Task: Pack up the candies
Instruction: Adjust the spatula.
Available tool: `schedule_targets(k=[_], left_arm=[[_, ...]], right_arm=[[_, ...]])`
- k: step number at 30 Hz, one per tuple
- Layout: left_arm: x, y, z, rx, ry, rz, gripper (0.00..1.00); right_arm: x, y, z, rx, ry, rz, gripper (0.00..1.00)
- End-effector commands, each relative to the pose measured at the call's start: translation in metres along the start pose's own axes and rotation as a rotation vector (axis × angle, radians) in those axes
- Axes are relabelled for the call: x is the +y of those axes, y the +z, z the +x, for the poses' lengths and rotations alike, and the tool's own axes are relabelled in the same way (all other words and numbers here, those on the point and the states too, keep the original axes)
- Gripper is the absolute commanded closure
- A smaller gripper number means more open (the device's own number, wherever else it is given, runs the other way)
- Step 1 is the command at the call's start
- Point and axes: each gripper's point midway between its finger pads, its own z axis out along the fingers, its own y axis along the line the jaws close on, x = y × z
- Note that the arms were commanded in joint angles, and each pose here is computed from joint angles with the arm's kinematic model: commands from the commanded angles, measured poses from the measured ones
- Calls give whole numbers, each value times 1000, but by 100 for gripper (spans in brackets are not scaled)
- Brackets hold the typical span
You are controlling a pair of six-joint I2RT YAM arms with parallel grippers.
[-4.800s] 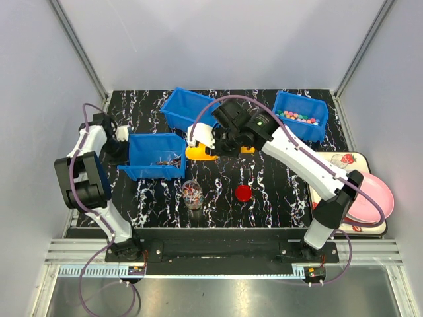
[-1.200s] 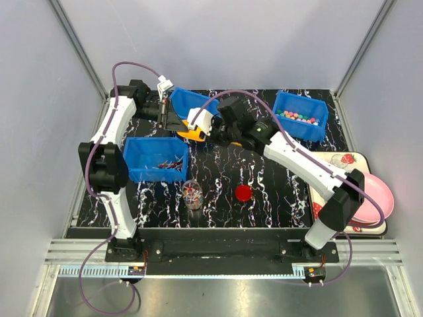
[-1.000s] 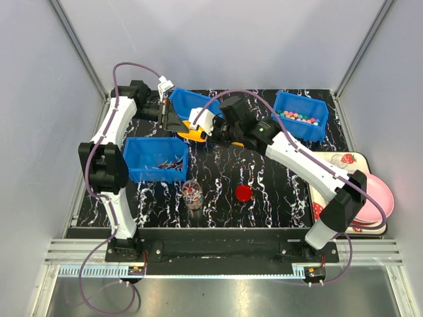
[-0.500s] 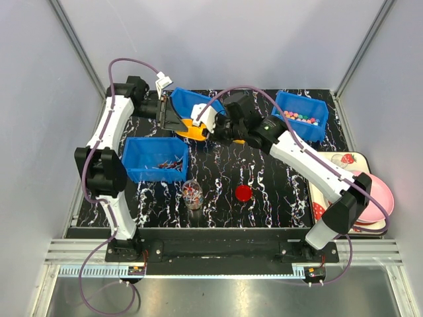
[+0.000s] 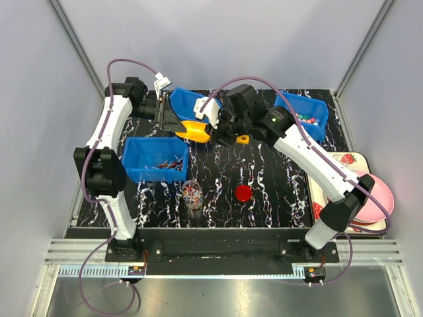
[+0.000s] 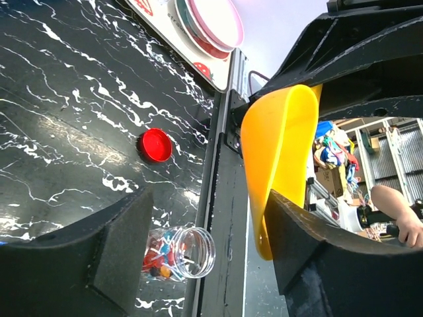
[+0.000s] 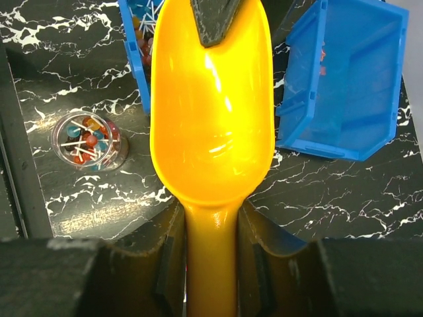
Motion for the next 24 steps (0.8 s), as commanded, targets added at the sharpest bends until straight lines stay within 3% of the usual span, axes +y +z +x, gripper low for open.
schedule_targets(k=[1,6,9,12,15,16,24], left_arm=[[-11,-23,-3,-29,-59,-34,27],[-13,-80,-36,-142,36,-176,20],[9,-113,-35,-150,34,-366,17],[62,-151,-4,-71,-32,-765,13],[89,-179,29,-27,-94,-1013,5],[95,-181,43,-4,-115,-1047,1],[129,-224,82,52,-199,-1346,1]], right_arm=[[-7,-20,-46,-154,-33,22,100],[-3,-11,-23,-98,-28,16,100],[-2,-10,-14,-73,-27,21,100],[-5,-10,-7,-41,-35,37,100],[-7,-12,-5,-23,-38,44,100],[-6,-14,-3,-13,-37,41,100],[-4,-12,-2,3,-30,22,100]])
